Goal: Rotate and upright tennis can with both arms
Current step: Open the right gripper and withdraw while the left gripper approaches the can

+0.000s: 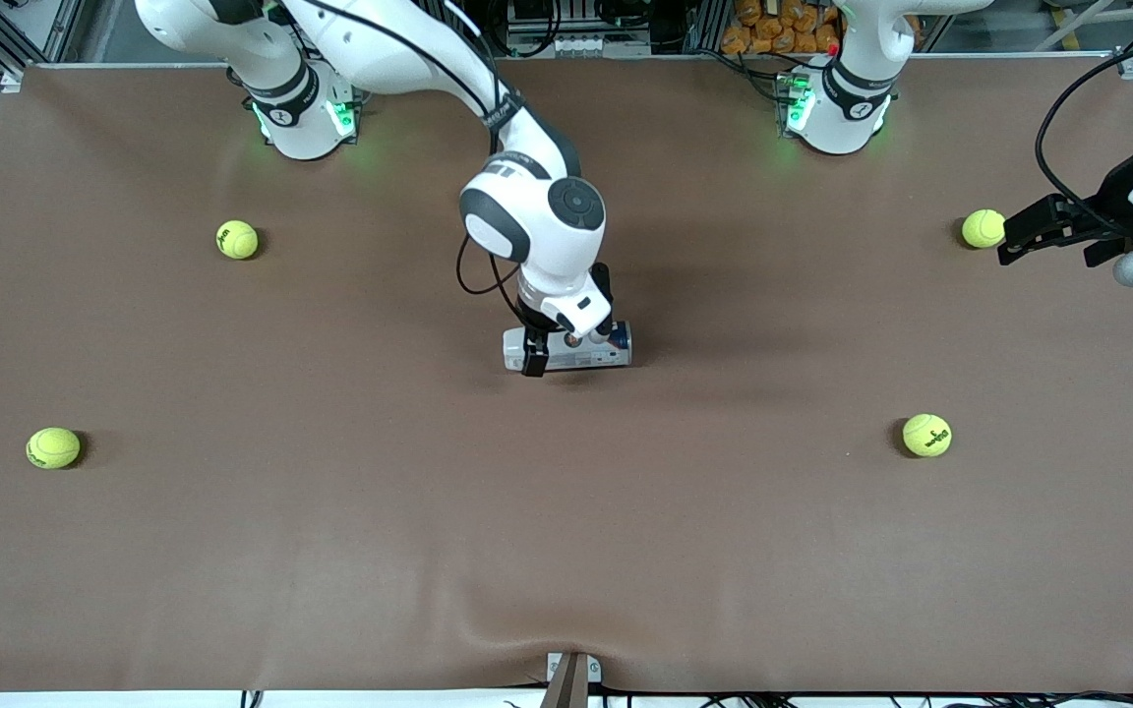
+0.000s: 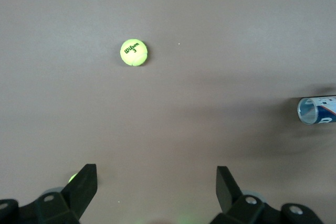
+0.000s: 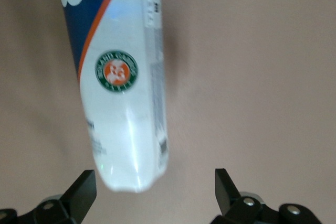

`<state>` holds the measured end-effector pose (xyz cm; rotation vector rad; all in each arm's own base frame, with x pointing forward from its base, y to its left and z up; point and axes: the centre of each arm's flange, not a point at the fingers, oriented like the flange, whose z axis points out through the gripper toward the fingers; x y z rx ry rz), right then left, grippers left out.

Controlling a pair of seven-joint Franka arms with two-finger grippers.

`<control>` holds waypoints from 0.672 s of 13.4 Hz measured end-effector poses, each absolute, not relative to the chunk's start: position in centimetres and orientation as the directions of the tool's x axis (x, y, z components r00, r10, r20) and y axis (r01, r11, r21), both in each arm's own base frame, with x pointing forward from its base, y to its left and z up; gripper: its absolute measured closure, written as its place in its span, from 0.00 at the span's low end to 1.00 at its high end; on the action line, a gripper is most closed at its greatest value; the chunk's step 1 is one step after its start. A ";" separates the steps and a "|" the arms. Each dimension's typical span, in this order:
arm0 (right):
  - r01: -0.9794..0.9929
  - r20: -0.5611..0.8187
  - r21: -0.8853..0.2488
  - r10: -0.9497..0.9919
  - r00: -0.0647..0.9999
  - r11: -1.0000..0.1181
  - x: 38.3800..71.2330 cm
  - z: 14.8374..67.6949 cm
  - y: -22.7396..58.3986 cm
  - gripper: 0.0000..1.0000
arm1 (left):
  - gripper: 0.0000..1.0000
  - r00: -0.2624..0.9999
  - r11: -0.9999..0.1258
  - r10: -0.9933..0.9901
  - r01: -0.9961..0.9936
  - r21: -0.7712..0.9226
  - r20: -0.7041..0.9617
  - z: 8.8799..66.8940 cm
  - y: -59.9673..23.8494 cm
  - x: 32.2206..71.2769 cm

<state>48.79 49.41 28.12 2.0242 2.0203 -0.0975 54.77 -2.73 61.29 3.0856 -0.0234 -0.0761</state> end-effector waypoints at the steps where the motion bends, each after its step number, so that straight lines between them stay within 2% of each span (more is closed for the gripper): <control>1: 0.988 -0.248 0.152 0.968 0.035 0.003 48.9 30.5 49.0 0.00 | 0.00 0.998 -0.996 -0.018 -0.013 0.084 -0.056 61.1 -3.1 54.8; 5: 0.982 -0.289 0.167 0.948 0.134 -0.088 49.9 41.1 45.3 0.00 | 0.00 0.995 -0.975 -0.024 -0.001 0.223 -0.101 59.2 -4.7 55.7; 9: 0.927 -0.256 0.273 0.910 0.326 -0.256 55.8 50.1 38.0 0.00 | 0.00 0.985 -0.924 -0.037 0.030 0.381 -0.166 56.2 -6.9 57.1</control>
